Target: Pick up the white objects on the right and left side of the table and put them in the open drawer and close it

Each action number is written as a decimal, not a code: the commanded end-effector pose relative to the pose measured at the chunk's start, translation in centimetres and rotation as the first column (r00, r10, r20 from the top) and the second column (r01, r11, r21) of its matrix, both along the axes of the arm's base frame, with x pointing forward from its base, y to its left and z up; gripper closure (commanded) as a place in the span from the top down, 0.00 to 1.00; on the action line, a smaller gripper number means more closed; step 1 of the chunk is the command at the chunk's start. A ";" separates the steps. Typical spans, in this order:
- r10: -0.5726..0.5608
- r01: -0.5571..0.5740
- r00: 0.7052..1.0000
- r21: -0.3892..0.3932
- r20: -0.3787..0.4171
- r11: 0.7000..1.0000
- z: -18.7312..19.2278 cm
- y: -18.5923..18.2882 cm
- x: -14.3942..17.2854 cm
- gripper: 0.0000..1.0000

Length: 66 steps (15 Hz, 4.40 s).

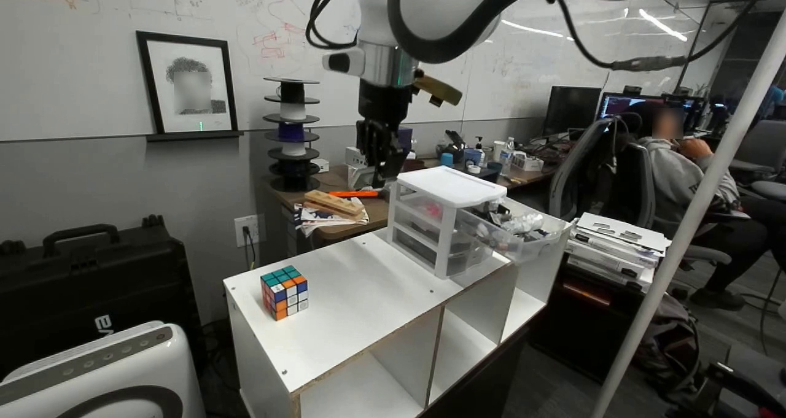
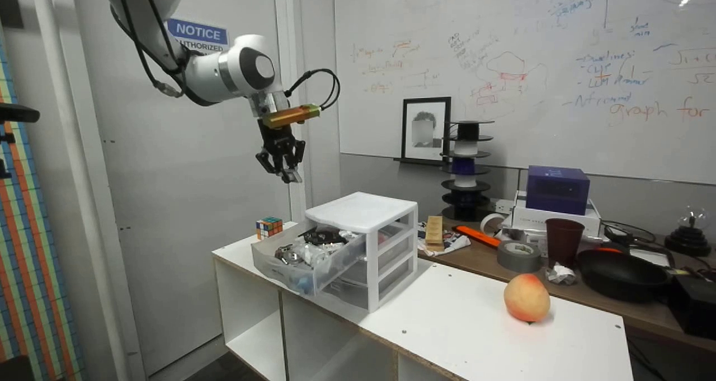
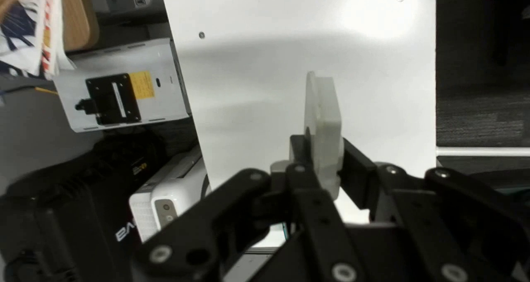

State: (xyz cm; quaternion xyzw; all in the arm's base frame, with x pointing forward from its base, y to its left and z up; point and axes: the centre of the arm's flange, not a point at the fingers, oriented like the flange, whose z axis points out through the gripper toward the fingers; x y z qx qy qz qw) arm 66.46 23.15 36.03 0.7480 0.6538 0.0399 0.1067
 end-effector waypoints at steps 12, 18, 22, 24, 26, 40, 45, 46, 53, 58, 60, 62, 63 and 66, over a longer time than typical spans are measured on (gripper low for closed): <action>-0.596 0.584 0.786 -0.120 -0.162 0.803 7.6 -17.7 -12.1 0.15; -0.646 0.646 0.741 -0.071 -0.180 0.760 0.5 -22.6 -11.2 0.15; -0.650 0.660 0.739 -0.005 -0.179 0.752 -2.7 -23.0 -11.0 0.14; -0.640 0.651 0.750 0.023 -0.166 0.758 -3.6 -22.8 -11.0 0.14; -0.628 0.638 0.765 0.041 -0.142 0.769 -3.9 -22.4 -11.1 0.42; -0.671 0.675 0.737 0.029 -0.075 0.738 4.1 -21.6 -14.4 1.00; -0.767 0.776 0.596 -0.077 -0.240 0.627 5.1 -21.1 -18.5 1.00; -0.787 0.797 0.558 -0.095 -0.262 0.596 4.9 -21.0 -19.2 1.00; -0.930 0.936 0.288 -0.138 -0.229 0.324 -0.3 -23.2 -20.7 1.00; -0.962 0.960 0.172 -0.184 -0.210 0.212 -3.6 -24.3 -22.6 1.00; -0.964 0.965 0.185 -0.148 -0.194 0.215 -4.7 -24.3 -22.8 0.90; -0.961 0.968 0.212 -0.094 -0.178 0.231 -5.8 -24.3 -22.1 0.66; -0.959 0.968 0.225 -0.076 -0.173 0.241 -6.1 -24.3 -22.0 0.59; -0.950 0.961 0.263 -0.039 -0.166 0.273 -7.9 -24.7 -20.5 0.34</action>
